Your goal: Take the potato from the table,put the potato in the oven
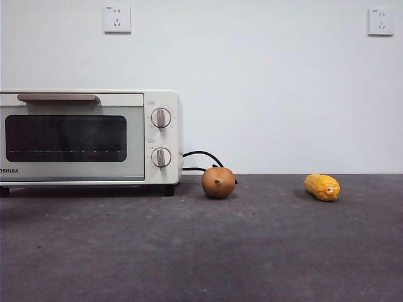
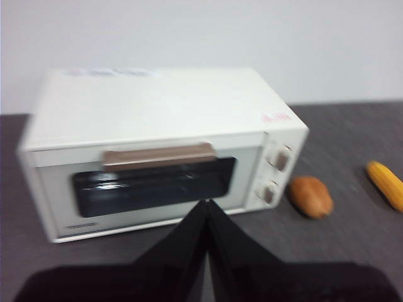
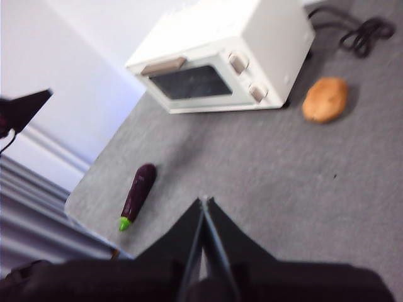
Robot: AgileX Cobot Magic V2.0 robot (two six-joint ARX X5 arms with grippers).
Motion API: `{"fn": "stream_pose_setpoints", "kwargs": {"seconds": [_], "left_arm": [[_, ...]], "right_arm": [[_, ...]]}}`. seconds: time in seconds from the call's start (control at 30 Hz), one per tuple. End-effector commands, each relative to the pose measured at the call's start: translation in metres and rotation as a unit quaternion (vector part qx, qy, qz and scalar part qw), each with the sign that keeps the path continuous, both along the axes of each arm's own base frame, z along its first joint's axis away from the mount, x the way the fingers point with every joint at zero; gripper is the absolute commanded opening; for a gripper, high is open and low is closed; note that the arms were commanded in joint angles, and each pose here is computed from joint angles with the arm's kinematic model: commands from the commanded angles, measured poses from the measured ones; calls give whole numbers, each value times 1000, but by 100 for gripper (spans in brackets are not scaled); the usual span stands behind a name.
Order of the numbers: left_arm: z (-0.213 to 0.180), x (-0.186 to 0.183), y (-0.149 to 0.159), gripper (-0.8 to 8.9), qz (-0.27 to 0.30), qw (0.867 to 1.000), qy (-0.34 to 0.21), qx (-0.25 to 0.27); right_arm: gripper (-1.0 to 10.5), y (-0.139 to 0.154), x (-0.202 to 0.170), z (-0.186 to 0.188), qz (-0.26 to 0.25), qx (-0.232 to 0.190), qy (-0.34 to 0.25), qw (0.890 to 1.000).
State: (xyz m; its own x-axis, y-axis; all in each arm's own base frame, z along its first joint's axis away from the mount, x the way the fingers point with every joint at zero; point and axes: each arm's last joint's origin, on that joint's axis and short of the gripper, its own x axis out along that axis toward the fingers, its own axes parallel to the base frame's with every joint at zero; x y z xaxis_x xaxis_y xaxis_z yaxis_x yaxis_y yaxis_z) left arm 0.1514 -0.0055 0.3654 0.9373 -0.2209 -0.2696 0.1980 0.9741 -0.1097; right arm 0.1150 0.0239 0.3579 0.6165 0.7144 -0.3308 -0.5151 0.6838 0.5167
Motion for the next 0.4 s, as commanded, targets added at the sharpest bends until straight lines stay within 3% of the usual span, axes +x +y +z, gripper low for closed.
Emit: {"fn": "stream_pose_setpoints", "kwargs": {"seconds": [0.03, 0.2, 0.4], "left_arm": [[-2, 21, -1, -7, -28, 999, 24, 8], [-6, 70, 3, -8, -66, 994, 83, -19], [-14, 132, 23, -8, -87, 980, 155, -91]], "right_arm": [[-12, 1, 12, 1, 14, -17, 11, 1000], [-12, 1, 27, 1, 25, -34, 44, 998], [-12, 2, 36, -1, 33, -42, 68, 996]]}}
